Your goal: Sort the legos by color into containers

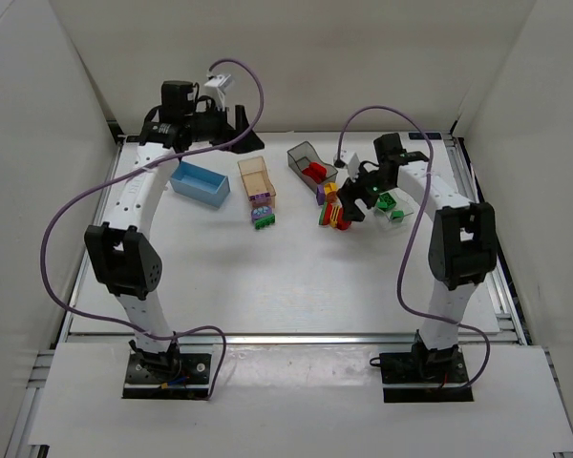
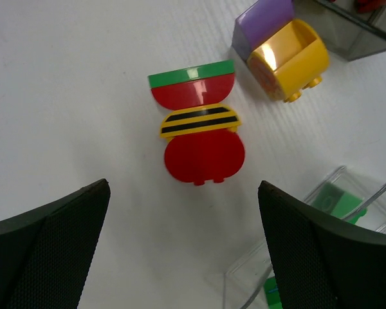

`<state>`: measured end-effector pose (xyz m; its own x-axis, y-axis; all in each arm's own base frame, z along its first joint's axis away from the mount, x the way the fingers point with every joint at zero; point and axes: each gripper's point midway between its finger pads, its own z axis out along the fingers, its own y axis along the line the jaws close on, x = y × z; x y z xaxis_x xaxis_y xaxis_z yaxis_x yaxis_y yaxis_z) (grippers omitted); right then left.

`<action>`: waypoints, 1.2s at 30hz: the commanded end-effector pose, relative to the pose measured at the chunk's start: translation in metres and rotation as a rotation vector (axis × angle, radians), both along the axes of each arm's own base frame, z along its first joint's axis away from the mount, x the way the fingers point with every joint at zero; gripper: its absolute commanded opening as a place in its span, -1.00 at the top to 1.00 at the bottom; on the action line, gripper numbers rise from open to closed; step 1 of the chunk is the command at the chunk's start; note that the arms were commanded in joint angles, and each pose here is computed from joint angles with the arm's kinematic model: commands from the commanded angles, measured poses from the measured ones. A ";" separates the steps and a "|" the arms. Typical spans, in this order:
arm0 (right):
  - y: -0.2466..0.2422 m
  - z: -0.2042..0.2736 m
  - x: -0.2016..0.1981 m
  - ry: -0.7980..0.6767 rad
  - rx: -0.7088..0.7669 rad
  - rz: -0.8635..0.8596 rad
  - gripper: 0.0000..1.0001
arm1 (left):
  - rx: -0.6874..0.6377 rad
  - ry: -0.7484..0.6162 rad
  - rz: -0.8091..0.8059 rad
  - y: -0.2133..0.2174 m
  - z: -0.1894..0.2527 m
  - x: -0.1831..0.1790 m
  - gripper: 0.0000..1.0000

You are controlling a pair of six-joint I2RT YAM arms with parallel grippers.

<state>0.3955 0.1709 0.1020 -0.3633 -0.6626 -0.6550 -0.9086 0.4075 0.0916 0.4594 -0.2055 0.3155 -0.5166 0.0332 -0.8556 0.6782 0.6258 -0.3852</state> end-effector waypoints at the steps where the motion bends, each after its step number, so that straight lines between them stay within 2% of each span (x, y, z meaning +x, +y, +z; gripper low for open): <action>1: 0.007 0.002 0.015 -0.042 -0.009 0.084 -0.98 | -0.008 -0.041 -0.014 0.011 0.020 -0.013 -0.99; 13: 0.015 -0.039 0.006 0.020 -0.087 0.170 -0.98 | -0.028 -0.013 0.021 0.030 0.012 0.009 -0.99; 28: 0.000 -0.085 0.010 -0.012 -0.228 0.176 -0.97 | -0.030 -0.004 0.050 0.039 0.008 0.021 -0.99; 31: -0.002 -0.092 0.010 -0.018 -0.243 0.174 -0.93 | -0.032 -0.006 0.051 0.040 0.008 0.023 -0.99; 34: -0.005 -0.095 0.014 -0.035 -0.256 0.153 -0.80 | -0.035 0.000 0.051 0.039 0.008 0.023 -0.99; 36: -0.003 -0.094 0.016 -0.048 -0.255 0.149 -0.63 | -0.037 0.011 0.051 0.039 0.004 0.023 -0.99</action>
